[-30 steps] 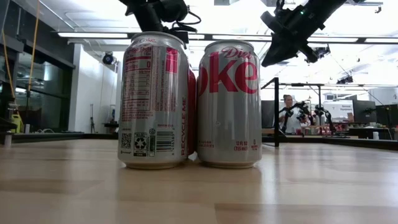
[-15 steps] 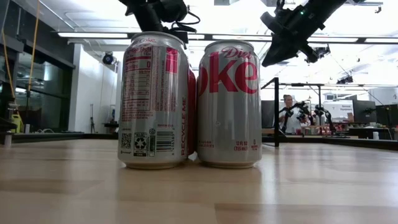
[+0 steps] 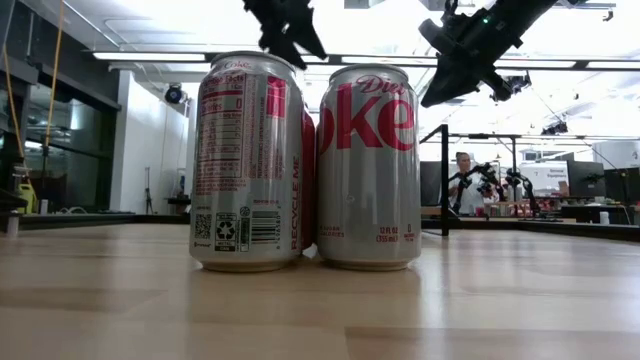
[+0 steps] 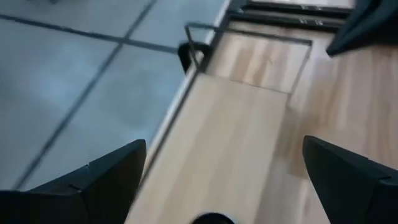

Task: Place canned beverage on shelf
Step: Put the white soda can aligned with the other white soda can on the shelf

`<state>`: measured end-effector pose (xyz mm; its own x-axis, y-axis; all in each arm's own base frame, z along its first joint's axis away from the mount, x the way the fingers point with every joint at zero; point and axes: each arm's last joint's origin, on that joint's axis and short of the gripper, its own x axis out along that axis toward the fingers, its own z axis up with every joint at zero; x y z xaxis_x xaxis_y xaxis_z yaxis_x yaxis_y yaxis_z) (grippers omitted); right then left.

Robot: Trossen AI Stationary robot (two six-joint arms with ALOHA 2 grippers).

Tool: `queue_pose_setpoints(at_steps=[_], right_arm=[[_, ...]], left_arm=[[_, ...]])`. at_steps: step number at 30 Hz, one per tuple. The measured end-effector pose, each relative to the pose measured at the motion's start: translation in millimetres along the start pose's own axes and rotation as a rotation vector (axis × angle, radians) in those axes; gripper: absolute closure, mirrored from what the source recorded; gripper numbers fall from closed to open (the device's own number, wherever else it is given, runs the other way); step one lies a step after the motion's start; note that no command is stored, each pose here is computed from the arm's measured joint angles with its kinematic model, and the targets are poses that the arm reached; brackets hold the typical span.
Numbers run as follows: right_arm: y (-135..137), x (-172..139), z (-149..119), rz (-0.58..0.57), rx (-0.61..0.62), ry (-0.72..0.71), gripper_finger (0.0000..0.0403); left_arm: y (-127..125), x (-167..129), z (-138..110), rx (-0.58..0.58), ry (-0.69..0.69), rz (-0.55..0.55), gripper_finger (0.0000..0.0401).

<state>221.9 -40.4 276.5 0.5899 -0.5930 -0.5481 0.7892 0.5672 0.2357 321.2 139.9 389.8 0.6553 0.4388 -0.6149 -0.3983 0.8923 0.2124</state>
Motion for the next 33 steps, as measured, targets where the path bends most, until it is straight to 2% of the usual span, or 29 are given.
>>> queue_pose_setpoints(at_steps=[4,7,8,11,13,16,21,27,33], right_arm=[[0,0,0,0.0,0.0,0.0,0.0402],[0,0,0,-0.001,0.0,0.0,0.0402],[0,0,0,-0.001,0.0,0.0,0.0402],[0,0,0,-0.001,0.0,0.0,0.0402],[0,0,0,0.0,0.0,0.001,0.0402],[0,0,0,0.002,0.0,0.003,0.0402],[0,0,0,0.003,0.008,0.003,0.0402],[0,0,0,0.003,0.008,0.003,0.0402],[0,0,0,0.005,0.008,0.005,0.0402]], left_arm=[[3,-8,3,0.042,0.015,0.034,0.0018],[3,-8,0,0.106,0.037,0.004,0.0018],[3,-8,-1,0.133,0.038,-0.041,0.0018],[5,-4,-6,0.221,-0.006,-0.28,0.0018],[12,-2,-9,0.246,-0.029,-0.365,0.0018],[28,-1,-12,0.271,-0.034,-0.343,0.0018],[46,0,-24,0.318,0.035,-0.331,0.0018],[54,11,-36,0.334,0.13,-0.363,0.0018],[53,37,-45,0.32,0.187,-0.43,0.0018]])
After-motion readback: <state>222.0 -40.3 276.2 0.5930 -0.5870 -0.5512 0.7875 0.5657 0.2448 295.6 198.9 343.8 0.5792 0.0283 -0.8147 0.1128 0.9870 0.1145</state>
